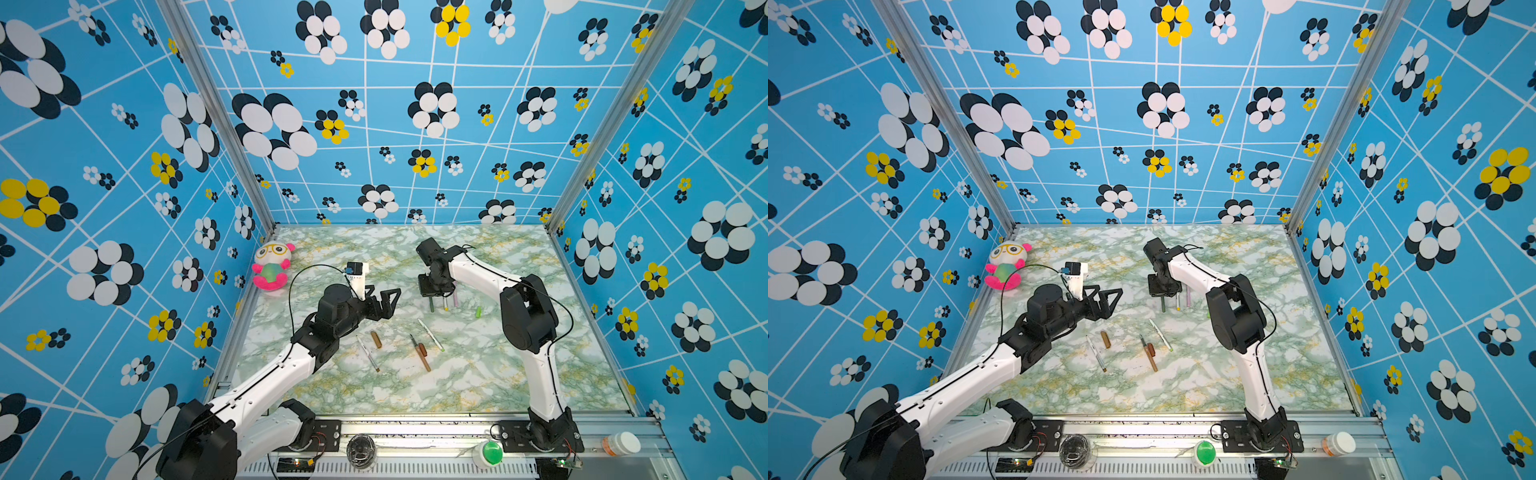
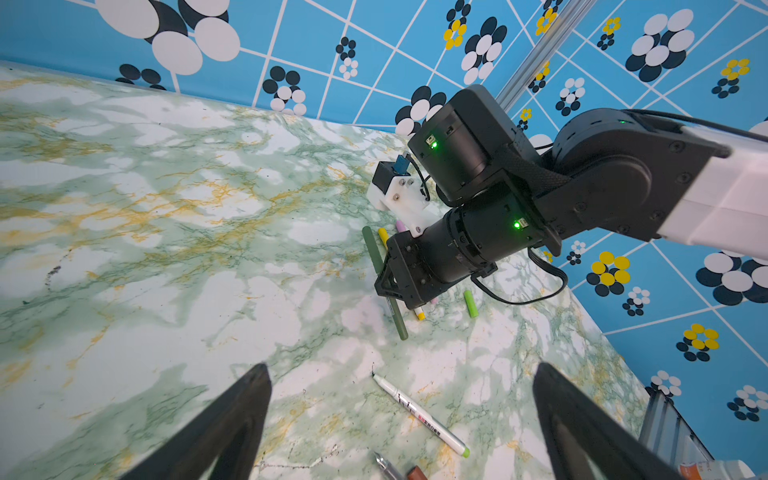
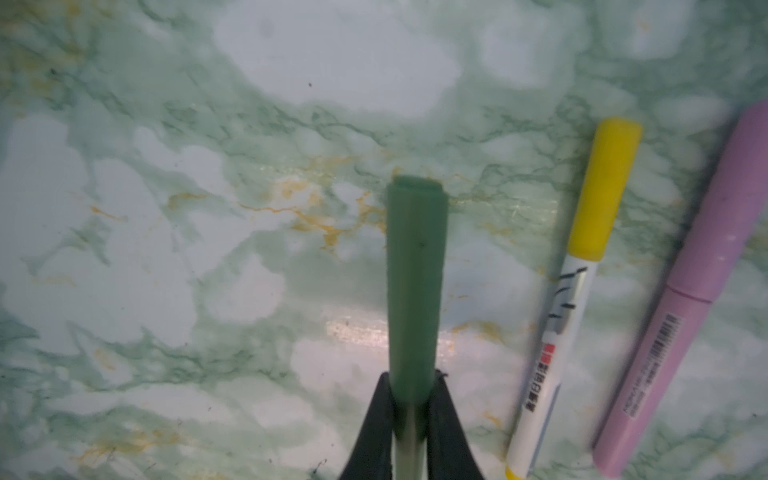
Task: Insert the pens into the pen caps
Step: 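Lower the capped dark green pen to the table with the right gripper, then release the green pen and grasp the white marker with the right gripper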
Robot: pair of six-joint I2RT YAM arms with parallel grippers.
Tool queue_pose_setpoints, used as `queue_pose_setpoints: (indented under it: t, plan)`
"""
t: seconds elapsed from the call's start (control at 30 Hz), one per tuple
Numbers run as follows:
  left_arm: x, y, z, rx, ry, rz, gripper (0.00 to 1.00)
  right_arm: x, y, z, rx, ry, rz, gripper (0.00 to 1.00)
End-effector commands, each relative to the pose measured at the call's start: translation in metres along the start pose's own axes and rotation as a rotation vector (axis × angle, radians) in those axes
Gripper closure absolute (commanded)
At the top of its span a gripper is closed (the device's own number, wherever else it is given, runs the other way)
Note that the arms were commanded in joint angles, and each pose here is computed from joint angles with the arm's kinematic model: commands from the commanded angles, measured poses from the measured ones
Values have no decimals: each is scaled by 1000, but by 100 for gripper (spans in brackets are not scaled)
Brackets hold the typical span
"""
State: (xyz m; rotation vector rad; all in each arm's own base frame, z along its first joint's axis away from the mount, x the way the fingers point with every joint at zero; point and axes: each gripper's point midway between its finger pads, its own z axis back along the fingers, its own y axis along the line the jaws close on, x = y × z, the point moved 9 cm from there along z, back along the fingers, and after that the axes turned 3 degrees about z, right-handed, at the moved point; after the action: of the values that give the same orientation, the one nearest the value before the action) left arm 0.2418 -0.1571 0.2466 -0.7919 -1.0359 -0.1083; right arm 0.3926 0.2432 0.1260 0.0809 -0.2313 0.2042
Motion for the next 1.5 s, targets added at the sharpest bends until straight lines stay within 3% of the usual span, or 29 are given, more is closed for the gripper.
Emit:
queue_pose_setpoints:
  t: [0.0, 0.63, 1.13, 1.3, 1.47]
  plan:
    - [0, 4, 0, 18, -2, -10, 1, 2, -7, -2, -31, 22, -6, 93]
    - [1, 4, 0, 13, 1, 0, 1, 10, -12, -22, 15, 48, -67, 87]
    - [3, 2, 1, 7, -4, 1, 1, 11, -12, -26, 14, 48, -81, 71]
    - [5, 1, 4, 12, -8, -3, 1, 15, -10, -11, 42, 20, -80, 67]
    - [9, 4, 11, 72, -33, 22, 1, 22, -5, 42, 135, -109, -66, 62]
